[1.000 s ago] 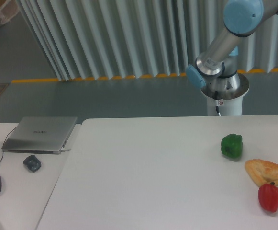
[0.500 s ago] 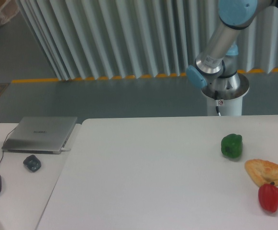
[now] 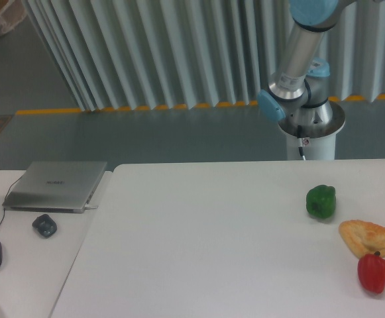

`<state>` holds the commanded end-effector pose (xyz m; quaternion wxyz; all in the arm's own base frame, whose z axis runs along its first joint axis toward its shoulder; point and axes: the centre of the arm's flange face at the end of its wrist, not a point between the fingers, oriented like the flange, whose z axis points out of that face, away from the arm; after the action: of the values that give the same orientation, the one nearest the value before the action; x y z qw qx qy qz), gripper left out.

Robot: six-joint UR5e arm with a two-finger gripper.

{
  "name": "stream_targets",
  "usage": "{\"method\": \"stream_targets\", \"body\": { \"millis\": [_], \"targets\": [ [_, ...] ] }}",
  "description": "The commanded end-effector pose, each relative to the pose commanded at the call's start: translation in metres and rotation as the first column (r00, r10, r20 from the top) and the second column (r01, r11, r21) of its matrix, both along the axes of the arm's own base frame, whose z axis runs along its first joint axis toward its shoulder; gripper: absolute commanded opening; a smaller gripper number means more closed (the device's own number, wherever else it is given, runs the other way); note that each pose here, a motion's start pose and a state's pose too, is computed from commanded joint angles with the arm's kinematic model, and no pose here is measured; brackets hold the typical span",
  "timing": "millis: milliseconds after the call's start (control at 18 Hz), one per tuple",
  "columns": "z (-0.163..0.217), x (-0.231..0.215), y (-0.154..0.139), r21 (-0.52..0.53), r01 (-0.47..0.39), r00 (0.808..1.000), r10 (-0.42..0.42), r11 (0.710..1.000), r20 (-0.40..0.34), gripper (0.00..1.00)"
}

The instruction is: Place the yellow pepper on the table

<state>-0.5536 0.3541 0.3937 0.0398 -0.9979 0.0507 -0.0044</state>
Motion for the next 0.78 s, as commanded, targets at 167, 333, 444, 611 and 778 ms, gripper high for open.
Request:
{"method": "stream_targets", "body": {
  "millis": [167, 333, 444, 611, 778],
  "targets": [
    [0.001, 0.020, 0.018, -0.029, 0.062, 0.998, -0.061, 0.998, 0.021, 0.24],
    [0.010, 0.041, 0.026, 0.035, 0.147, 0.988, -0.148, 0.989, 0.045, 0.24],
    [0.009, 0.059, 0.042, 0.053, 0.170, 0.983, -0.173, 0.984, 0.055, 0.24],
    [-0.006, 0.095, 0.073, 0.038, 0.207, 0.974, -0.209, 0.978, 0.089, 0.24],
    [-0.013, 0.119, 0.098, 0.035, 0.188, 0.978, -0.191, 0.981, 0.090, 0.24]
  ]
}}
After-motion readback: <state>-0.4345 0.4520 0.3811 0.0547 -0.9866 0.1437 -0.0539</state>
